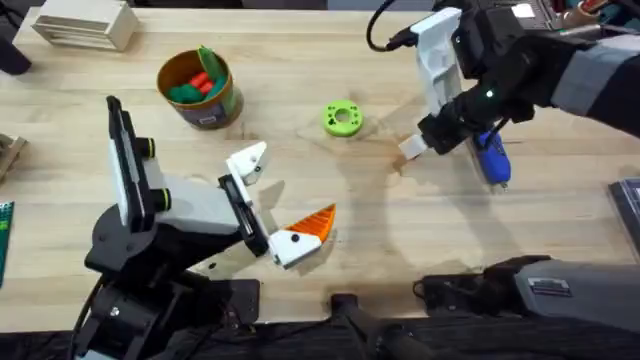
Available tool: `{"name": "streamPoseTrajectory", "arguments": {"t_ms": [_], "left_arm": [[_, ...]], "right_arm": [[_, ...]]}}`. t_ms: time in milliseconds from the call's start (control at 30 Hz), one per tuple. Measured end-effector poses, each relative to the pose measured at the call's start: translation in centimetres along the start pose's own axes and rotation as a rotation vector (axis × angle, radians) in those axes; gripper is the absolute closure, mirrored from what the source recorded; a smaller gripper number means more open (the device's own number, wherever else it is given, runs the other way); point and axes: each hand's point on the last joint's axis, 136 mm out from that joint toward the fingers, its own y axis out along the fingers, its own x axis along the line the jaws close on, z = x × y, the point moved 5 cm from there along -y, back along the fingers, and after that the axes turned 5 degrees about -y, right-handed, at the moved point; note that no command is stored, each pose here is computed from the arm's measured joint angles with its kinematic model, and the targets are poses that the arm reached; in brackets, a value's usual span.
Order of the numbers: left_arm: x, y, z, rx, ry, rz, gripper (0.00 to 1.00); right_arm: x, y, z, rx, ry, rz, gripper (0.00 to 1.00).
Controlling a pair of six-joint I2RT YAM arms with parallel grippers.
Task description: Pick up the gripper from the table and insert it into the empty holder that is missing its gripper. Then pick up a screw, insert it into the mounting hole, and use the screwdriver to tighten it. Finally, clean up the table by picking up the vegetable and placing it into the bucket.
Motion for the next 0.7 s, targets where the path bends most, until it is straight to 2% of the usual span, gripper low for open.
{"name": "streamPoseTrajectory", "arguments": {"t_ms": [267, 500, 567, 600, 667, 700], "left_arm": [[0.0, 0.0, 0.0, 0.0, 0.0, 0.0, 0.014], [0.0, 0.0, 0.0, 0.0, 0.0, 0.0, 0.014], [0.0, 0.0, 0.0, 0.0, 0.0, 0.0, 0.014], [0.0, 0.0, 0.0, 0.0, 0.0, 0.0, 0.014], [0.0, 0.0, 0.0, 0.0, 0.0, 0.0, 0.014], [0.0, 0.0, 0.0, 0.0, 0.0, 0.0, 0.014]], "right_arm": [[-0.37, -0.44, 0.26, 0.031, -0.002, 0.03, 0.564], [-0.35, -0.6, 0.28, 0.036, -0.002, 0.028, 0.638], [-0.35, -0.6, 0.28, 0.036, -0.002, 0.028, 0.698], [-0.36, -0.6, 0.29, 0.036, -0.004, 0.028, 0.764], [-0.38, -0.62, 0.23, 0.034, -0.005, 0.029, 0.964], [-0.4, -0.66, 0.18, 0.032, -0.006, 0.03, 0.983]]}}
